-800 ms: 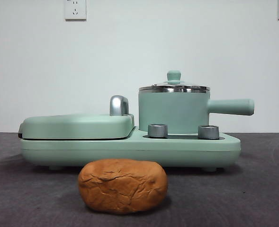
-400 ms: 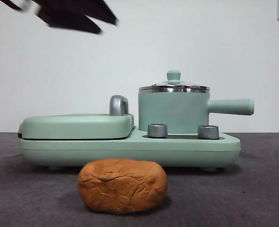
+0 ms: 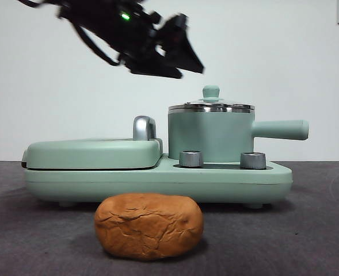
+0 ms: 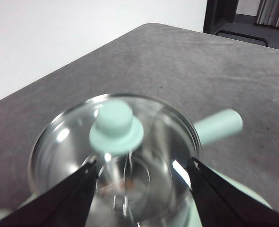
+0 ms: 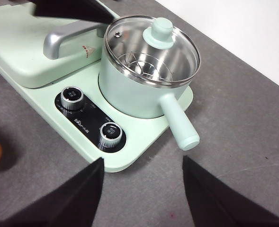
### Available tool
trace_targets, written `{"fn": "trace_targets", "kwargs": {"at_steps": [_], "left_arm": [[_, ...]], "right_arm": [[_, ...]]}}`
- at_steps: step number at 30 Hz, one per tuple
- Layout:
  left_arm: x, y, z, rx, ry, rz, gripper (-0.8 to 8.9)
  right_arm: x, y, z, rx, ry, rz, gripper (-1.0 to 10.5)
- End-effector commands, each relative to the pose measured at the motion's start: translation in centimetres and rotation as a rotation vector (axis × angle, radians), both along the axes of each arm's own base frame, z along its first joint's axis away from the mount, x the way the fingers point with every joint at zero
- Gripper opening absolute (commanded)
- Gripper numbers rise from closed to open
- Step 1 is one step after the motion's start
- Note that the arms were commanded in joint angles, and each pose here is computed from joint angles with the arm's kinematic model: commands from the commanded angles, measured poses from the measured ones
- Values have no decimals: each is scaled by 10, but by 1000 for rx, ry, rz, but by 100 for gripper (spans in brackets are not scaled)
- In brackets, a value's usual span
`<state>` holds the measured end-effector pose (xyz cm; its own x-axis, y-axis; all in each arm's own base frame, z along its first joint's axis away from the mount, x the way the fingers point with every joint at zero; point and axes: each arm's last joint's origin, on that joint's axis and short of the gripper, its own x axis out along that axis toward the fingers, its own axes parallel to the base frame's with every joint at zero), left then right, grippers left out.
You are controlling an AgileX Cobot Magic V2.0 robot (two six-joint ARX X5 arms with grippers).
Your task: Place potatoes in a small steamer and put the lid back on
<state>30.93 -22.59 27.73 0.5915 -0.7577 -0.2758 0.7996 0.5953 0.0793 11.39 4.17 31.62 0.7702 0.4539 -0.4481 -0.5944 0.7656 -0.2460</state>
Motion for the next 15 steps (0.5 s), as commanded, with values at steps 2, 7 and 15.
{"fn": "trace_targets", "kwargs": {"at_steps": [2, 7, 15], "left_arm": [[21, -23, 3, -14, -28, 13, 298], [44, -40, -2, -12, -37, 33, 299], [60, -52, -13, -9, -30, 32, 299]], "right_arm": [[0, 1, 6, 34, 0, -12, 263], [0, 1, 6, 36, 1, -13, 263], [0, 1, 6, 36, 1, -13, 263]]}}
